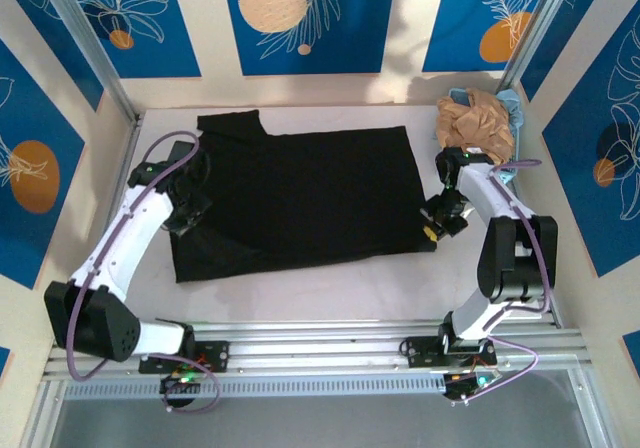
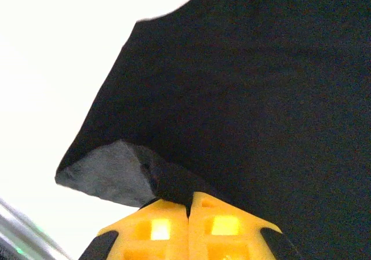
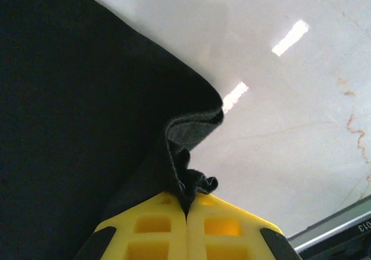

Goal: Fold and stack the t-shirts

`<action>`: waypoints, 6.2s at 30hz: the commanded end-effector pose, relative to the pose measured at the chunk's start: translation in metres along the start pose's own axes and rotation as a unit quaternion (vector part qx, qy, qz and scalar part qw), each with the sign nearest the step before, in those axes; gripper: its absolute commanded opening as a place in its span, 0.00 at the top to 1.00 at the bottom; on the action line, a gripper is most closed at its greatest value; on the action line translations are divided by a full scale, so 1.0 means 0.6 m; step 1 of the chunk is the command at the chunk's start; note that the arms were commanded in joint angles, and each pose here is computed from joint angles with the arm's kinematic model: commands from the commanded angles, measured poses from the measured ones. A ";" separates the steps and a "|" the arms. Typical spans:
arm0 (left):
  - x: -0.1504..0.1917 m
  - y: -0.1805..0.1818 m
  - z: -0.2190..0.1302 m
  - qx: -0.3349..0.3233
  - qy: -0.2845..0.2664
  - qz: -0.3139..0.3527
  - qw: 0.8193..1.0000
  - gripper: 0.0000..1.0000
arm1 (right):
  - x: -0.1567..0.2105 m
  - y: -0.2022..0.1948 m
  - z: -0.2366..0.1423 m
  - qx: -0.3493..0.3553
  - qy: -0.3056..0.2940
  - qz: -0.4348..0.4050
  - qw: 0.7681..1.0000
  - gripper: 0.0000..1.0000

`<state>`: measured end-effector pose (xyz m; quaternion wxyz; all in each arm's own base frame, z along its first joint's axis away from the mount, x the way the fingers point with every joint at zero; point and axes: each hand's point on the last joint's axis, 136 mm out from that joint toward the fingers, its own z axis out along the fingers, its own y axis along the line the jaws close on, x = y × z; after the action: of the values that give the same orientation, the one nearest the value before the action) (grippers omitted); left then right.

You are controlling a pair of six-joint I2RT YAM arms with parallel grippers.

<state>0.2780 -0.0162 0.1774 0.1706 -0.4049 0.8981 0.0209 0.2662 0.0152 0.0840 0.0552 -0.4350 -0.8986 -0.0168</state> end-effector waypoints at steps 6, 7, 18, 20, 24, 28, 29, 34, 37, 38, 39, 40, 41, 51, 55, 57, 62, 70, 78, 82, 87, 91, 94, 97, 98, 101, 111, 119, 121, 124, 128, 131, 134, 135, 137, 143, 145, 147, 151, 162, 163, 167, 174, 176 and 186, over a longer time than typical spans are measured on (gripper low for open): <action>-0.080 -0.070 0.009 0.025 -0.057 0.071 0.996 1.00 | -0.037 0.033 -0.002 0.015 -0.010 -0.010 1.000 1.00; -0.084 -0.075 0.014 0.026 -0.056 0.076 0.995 1.00 | -0.039 0.037 -0.001 0.015 -0.010 -0.012 1.000 1.00; -0.121 -0.117 0.051 0.005 -0.060 0.121 0.991 1.00 | -0.061 0.065 0.010 0.020 -0.012 -0.017 1.000 1.00; -0.124 -0.109 0.056 -0.012 -0.060 0.122 0.991 1.00 | -0.066 0.072 0.014 0.024 -0.012 -0.022 0.999 1.00; -0.131 -0.089 0.063 -0.039 -0.067 0.115 0.990 1.00 | -0.076 0.078 0.020 0.034 -0.017 -0.030 0.999 1.00; -0.140 -0.082 0.070 -0.039 -0.073 0.104 0.991 1.00 | -0.084 0.084 0.024 0.038 -0.021 -0.033 0.999 1.00; -0.143 -0.082 0.070 -0.039 -0.076 0.104 0.991 1.00 | -0.086 0.087 0.024 0.038 -0.023 -0.035 0.998 1.00; -0.158 -0.086 0.068 -0.042 -0.085 0.106 0.990 1.00 | -0.094 0.102 0.018 0.030 -0.029 -0.041 0.998 1.00; -0.165 -0.087 0.070 -0.044 -0.087 0.107 0.989 1.00 | -0.097 0.112 0.015 0.026 -0.030 -0.042 0.998 1.00; -0.167 -0.088 0.071 -0.044 -0.087 0.107 0.989 1.00 | -0.098 0.115 0.014 0.024 -0.029 -0.041 0.998 1.00; -0.169 -0.088 0.072 -0.044 -0.087 0.108 0.989 1.00 | -0.099 0.118 0.014 0.023 -0.029 -0.041 0.998 1.00; -0.170 -0.089 0.074 -0.045 -0.087 0.109 0.989 1.00 | -0.101 0.120 0.014 0.022 -0.029 -0.041 0.999 1.00; -0.173 -0.090 0.076 -0.045 -0.086 0.110 0.989 1.00 | -0.102 0.123 0.014 0.021 -0.029 -0.039 0.999 1.00; -0.198 -0.119 0.094 -0.039 -0.093 0.123 0.987 1.00 | -0.112 0.143 0.020 0.020 -0.026 -0.041 0.999 1.00; -0.203 -0.136 0.114 -0.032 -0.090 0.135 0.986 1.00 | -0.119 0.156 0.023 0.014 -0.027 -0.045 0.999 1.00; -0.205 -0.147 0.123 -0.025 -0.088 0.144 0.985 1.00 | -0.122 0.162 0.024 0.012 -0.027 -0.048 0.998 1.00; -0.208 -0.164 0.143 -0.019 -0.082 0.153 0.985 1.00 | -0.126 0.169 0.033 0.012 -0.023 -0.051 0.998 1.00; -0.210 -0.169 0.173 -0.038 -0.071 0.178 0.981 0.90 | -0.129 0.203 0.032 -0.018 -0.013 -0.092 0.996 0.86; -0.110 -0.194 0.141 0.095 0.049 0.120 0.987 0.32 | -0.098 0.220 -0.081 -0.104 -0.052 -0.150 0.982 0.44; -0.028 -0.195 0.174 0.148 0.137 0.064 0.977 0.38 | -0.023 0.249 -0.109 -0.206 -0.015 -0.205 0.957 0.42; 0.016 -0.182 0.222 0.124 0.195 0.024 0.973 0.40 | 0.047 0.260 -0.103 -0.250 0.027 -0.242 0.937 0.42; 0.039 -0.161 0.241 0.087 0.223 0.003 0.971 0.47 | 0.057 0.255 -0.099 -0.249 0.032 -0.238 0.938 0.42; 0.044 -0.137 0.244 0.048 0.223 0.002 0.974 0.51 | 0.058 0.252 -0.098 -0.245 0.032 -0.234 0.940 0.42; 0.045 -0.127 0.241 0.031 0.220 0.001 0.975 0.52 | 0.058 0.252 -0.098 -0.245 0.033 -0.234 0.940 0.42; 0.046 -0.123 0.238 0.022 0.220 0.004 0.975 0.52 | 0.058 0.252 -0.098 -0.244 0.034 -0.233 0.941 0.42; 0.058 -0.120 0.233 0.018 0.223 0.003 0.975 0.49 | 0.059 0.253 -0.096 -0.243 0.035 -0.233 0.941 0.42; 0.064 -0.149 0.258 0.028 0.215 -0.020 0.976 0.68 | 0.061 0.259 -0.096 -0.240 0.037 -0.237 0.941 0.44; 0.040 -0.176 0.228 0.042 0.181 -0.011 0.982 1.00 | 0.065 0.251 -0.093 -0.236 0.037 -0.236 0.942 0.45; 0.033 -0.191 0.220 0.053 0.172 -0.003 0.984 1.00 | 0.066 0.250 -0.094 -0.236 0.036 -0.237 0.942 0.46; 0.021 -0.225 0.210 0.066 0.160 0.027 0.985 1.00 | 0.067 0.249 -0.093 -0.236 0.038 -0.235 0.942 0.46; 0.011 -0.279 0.205 0.082 0.152 0.071 0.982 1.00 | 0.069 0.247 -0.093 -0.235 0.041 -0.234 0.942 0.47; 0.010 -0.321 0.213 0.093 0.154 0.108 0.978 1.00 | 0.071 0.245 -0.094 -0.235 0.044 -0.233 0.943 0.47; 0.010 -0.347 0.225 0.089 0.152 0.143 0.974 1.00 | 0.072 0.244 -0.095 -0.237 0.044 -0.233 0.942 0.47; 0.007 -0.358 0.227 0.093 0.144 0.152 0.973 1.00 | 0.072 0.244 -0.096 -0.238 0.043 -0.233 0.942 0.47; 0.006 -0.378 0.234 0.102 0.131 0.173 0.971 1.00 | 0.073 0.241 -0.093 -0.237 0.043 -0.234 0.942 0.47; 0.010 -0.389 0.245 0.095 0.120 0.208 0.966 0.73 | 0.074 0.233 -0.083 -0.231 0.049 -0.233 0.943 0.46; 0.000 -0.381 0.230 0.085 0.103 0.213 0.968 0.39 | 0.072 0.230 -0.077 -0.228 0.049 -0.231 0.945 0.46; -0.014 -0.376 0.194 0.085 0.072 0.221 0.969 0.31 | 0.067 0.224 -0.069 -0.222 0.046 -0.229 0.947 0.46; -0.016 -0.310 0.123 0.076 0.047 0.169 0.982 0.37 | 0.037 0.198 -0.029 -0.184 0.031 -0.220 0.957 0.47; 0.108 -0.066 0.224 -0.020 0.172 -0.072 0.982 0.69 | -0.004 0.171 0.088 0.000 0.043 -0.256 0.966 0.55; 0.101 -0.055 0.234 -0.031 0.170 -0.078 0.982 0.70 | 0.000 0.167 0.098 0.014 0.048 -0.260 0.964 0.56; 0.065 -0.040 0.261 -0.055 0.161 -0.086 0.982 0.71 | 0.031 0.154 0.123 0.053 0.055 -0.273 0.959 0.55; 0.068 0.012 0.263 -0.107 0.159 -0.103 0.976 0.70 | 0.067 0.121 0.135 0.075 0.068 -0.254 0.962 0.54; 0.092 0.046 0.263 -0.123 0.168 -0.118 0.971 0.71 | 0.078 0.114 0.134 0.076 0.072 -0.252 0.962 0.54; 0.161 0.147 0.220 -0.145 0.181 -0.150 0.961 0.69 | 0.158 0.046 0.132 0.094 0.102 -0.231 0.963 0.52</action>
<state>0.2341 -0.0123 0.0162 -0.0160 -0.5269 0.8497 0.0106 0.2517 0.1128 0.0173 0.1520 -0.1854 -0.9708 -0.0110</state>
